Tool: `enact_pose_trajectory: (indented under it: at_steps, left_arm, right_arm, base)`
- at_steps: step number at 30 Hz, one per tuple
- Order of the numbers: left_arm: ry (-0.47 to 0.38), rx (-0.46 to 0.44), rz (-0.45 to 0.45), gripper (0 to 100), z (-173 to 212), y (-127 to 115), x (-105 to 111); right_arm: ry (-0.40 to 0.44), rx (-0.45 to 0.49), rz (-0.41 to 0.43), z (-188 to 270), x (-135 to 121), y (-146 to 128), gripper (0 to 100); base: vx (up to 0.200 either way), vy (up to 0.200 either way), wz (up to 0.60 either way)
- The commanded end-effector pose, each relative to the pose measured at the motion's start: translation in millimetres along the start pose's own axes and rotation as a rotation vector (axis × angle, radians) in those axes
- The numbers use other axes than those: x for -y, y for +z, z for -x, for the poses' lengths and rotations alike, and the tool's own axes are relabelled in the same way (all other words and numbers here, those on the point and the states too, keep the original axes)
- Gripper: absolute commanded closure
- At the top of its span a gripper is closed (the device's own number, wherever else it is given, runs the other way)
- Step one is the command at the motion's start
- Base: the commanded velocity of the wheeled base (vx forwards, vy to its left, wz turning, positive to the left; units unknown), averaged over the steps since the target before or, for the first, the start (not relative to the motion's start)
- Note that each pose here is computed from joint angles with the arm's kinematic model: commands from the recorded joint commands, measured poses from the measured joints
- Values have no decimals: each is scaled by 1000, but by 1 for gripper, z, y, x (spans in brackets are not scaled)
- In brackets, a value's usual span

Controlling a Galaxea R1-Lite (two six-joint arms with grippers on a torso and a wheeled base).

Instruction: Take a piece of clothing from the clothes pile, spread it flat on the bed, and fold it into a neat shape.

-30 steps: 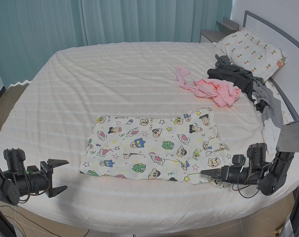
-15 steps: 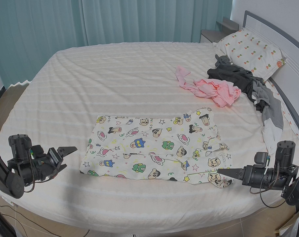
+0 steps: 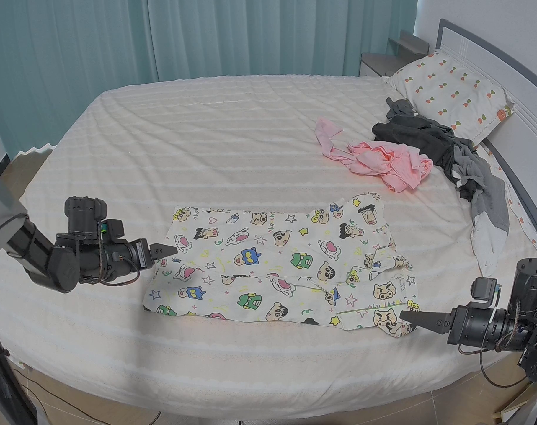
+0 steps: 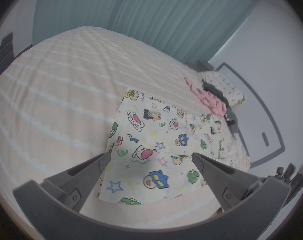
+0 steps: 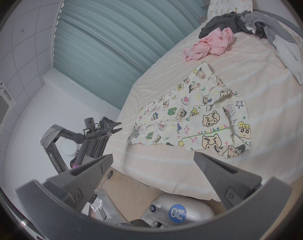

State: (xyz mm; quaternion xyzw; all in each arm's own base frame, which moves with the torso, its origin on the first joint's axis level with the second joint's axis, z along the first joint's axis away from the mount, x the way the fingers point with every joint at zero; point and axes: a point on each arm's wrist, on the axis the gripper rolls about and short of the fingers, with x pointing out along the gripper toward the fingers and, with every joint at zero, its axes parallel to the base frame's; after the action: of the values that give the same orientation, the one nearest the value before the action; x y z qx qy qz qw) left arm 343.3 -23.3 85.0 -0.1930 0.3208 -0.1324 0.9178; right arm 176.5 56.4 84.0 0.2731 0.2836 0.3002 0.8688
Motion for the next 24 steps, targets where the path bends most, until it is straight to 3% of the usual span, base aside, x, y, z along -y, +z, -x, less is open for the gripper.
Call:
enact_pose_trajectory:
  at_steps: [1,4,15,24]
  left_arm:
    - [33,-103,-24,0,-42,-16,-16]
    - [39,-136,-46,0,-52,-26,-23]
    - [30,-87,-67,0,-59,-10,-20]
    - [38,-110,-96,0,-75,-18,-29]
  right_arm:
    - [28,-6,45,9,-9,-7,0]
    - [31,-18,60,9,-10,-10,0]
    - [41,-15,69,12,-14,-10,0]
    - [44,-21,75,12,-17,-12,0]
  base:
    - [0,0,0]
    - [0,0,0]
    - [0,0,0]
    - [0,0,0]
